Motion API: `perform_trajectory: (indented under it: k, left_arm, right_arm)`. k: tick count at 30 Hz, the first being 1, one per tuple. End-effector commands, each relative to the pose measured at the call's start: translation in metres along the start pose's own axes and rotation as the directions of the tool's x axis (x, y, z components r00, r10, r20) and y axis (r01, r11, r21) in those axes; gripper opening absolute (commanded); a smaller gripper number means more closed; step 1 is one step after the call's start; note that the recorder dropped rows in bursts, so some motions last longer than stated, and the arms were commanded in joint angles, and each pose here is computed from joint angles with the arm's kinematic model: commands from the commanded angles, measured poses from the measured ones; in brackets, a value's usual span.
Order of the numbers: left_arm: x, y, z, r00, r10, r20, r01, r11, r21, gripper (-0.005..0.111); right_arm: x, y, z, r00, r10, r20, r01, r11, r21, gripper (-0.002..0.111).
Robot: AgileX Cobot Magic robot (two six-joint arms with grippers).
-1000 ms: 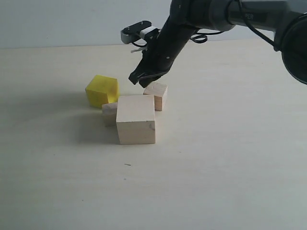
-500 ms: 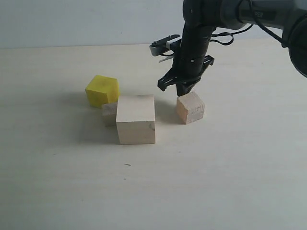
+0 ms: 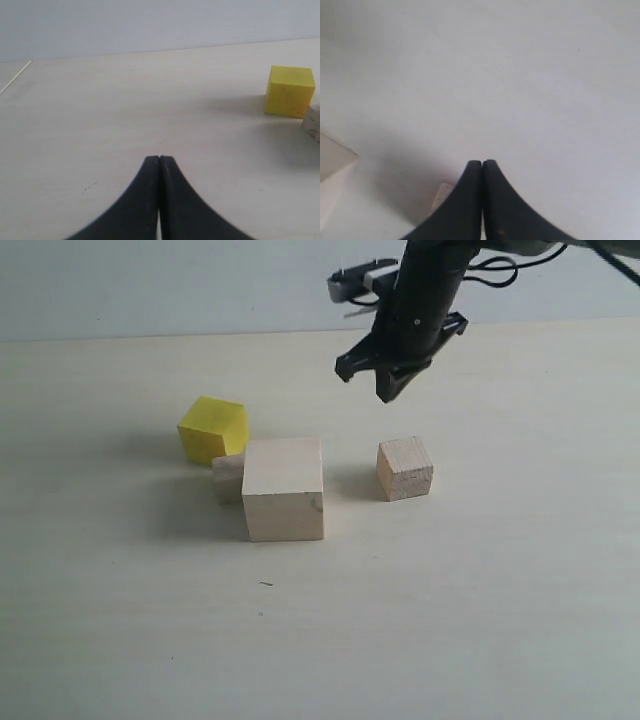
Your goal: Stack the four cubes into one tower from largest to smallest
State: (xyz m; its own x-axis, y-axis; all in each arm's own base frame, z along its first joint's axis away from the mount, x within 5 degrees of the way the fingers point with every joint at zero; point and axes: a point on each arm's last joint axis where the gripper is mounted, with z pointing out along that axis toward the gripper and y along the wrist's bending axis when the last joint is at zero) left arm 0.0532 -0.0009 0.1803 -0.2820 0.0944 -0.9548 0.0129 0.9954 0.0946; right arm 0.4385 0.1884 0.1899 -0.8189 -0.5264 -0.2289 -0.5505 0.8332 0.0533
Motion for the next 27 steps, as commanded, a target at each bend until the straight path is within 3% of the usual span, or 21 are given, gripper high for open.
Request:
perform_trajectory:
  k: [1,9,15,20,27]
  left_arm:
    - [0.0,-0.001,0.0,1.0,-0.006,0.006,0.006,1.0,0.007,0.0]
    - [0.0,-0.001,0.0,1.0,-0.006,0.006,0.006,1.0,0.007,0.0]
    - [0.0,-0.001,0.0,1.0,-0.006,0.006,0.006,1.0,0.007,0.0]
    - [0.0,-0.001,0.0,1.0,-0.006,0.006,0.006,1.0,0.007,0.0]
    - [0.0,-0.001,0.0,1.0,-0.006,0.006,0.006,1.0,0.007,0.0]
  right_arm:
    - [-0.008,0.008,-0.049,0.985,-0.039,0.169,0.046,0.998,-0.035,0.0]
    - [0.002,0.01,-0.139,0.885,0.021,0.466,-0.011,1.0,-0.023,0.0]
    - [0.044,0.017,-0.168,0.823,0.025,0.567,-0.041,0.999,0.015,0.0]
    - [0.088,0.032,-0.197,0.76,0.081,0.644,-0.073,0.997,-0.039,0.0]
    - [0.138,0.052,-0.24,0.707,0.048,0.705,-0.019,0.999,-0.049,0.0]
